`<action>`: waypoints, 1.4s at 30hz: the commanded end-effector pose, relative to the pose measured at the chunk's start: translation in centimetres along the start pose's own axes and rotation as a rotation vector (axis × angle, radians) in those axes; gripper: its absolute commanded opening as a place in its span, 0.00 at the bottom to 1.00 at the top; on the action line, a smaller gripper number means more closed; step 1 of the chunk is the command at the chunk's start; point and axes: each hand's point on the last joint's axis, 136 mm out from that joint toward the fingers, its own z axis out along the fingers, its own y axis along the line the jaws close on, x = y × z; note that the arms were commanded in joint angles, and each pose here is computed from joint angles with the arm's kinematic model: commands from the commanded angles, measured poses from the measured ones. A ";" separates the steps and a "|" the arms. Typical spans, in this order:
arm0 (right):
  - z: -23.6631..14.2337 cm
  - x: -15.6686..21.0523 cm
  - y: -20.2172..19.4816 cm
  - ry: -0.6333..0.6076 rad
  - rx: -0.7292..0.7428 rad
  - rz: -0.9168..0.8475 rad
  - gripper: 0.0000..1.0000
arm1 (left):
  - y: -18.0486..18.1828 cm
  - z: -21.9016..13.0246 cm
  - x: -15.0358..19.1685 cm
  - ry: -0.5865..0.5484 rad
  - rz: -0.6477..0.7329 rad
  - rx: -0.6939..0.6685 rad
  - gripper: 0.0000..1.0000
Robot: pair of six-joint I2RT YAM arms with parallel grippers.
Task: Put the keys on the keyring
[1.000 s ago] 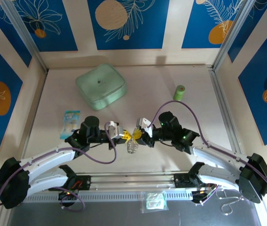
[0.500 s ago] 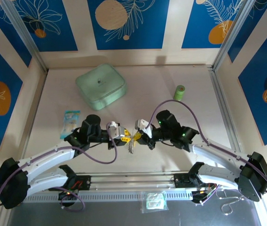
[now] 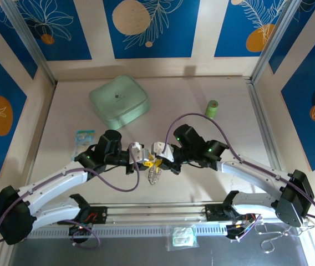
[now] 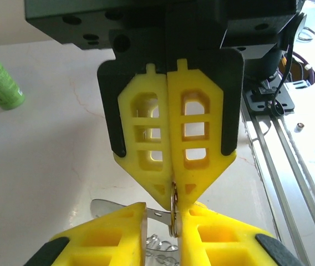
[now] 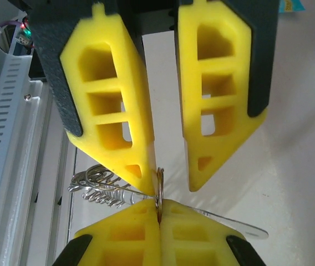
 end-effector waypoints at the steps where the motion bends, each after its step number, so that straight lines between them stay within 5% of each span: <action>1: -0.5 -1.4 0.2 -0.023 -0.008 -0.036 0.00 | -0.5 0.0 -0.6 0.003 0.024 0.034 0.20; 5: -0.4 -2.0 0.4 -0.047 -0.015 -0.040 0.00 | -0.6 0.1 -0.2 0.023 0.019 0.043 0.18; 11: -0.2 -2.1 0.3 -0.045 -0.008 -0.031 0.00 | -0.3 0.2 -0.9 -0.016 0.016 0.036 0.00; 16: -1.5 -1.7 -0.3 -0.162 0.019 0.053 0.28 | -0.7 0.2 -1.6 -0.087 -0.026 0.046 0.00; 24: -1.7 -0.4 0.3 -0.266 0.009 0.128 0.30 | -1.0 0.5 -1.9 -0.196 -0.064 0.045 0.00; 34: -1.3 -0.6 0.0 -0.297 0.010 0.113 0.25 | -1.4 0.7 -1.6 -0.208 -0.090 0.071 0.00; 41: -1.2 -0.7 0.1 -0.290 -0.003 0.106 0.03 | -1.2 0.7 -1.8 -0.210 -0.088 0.062 0.00; 42: -1.3 -0.7 0.2 -0.284 -0.006 0.104 0.00 | -1.0 0.7 -1.8 -0.205 -0.094 0.052 0.07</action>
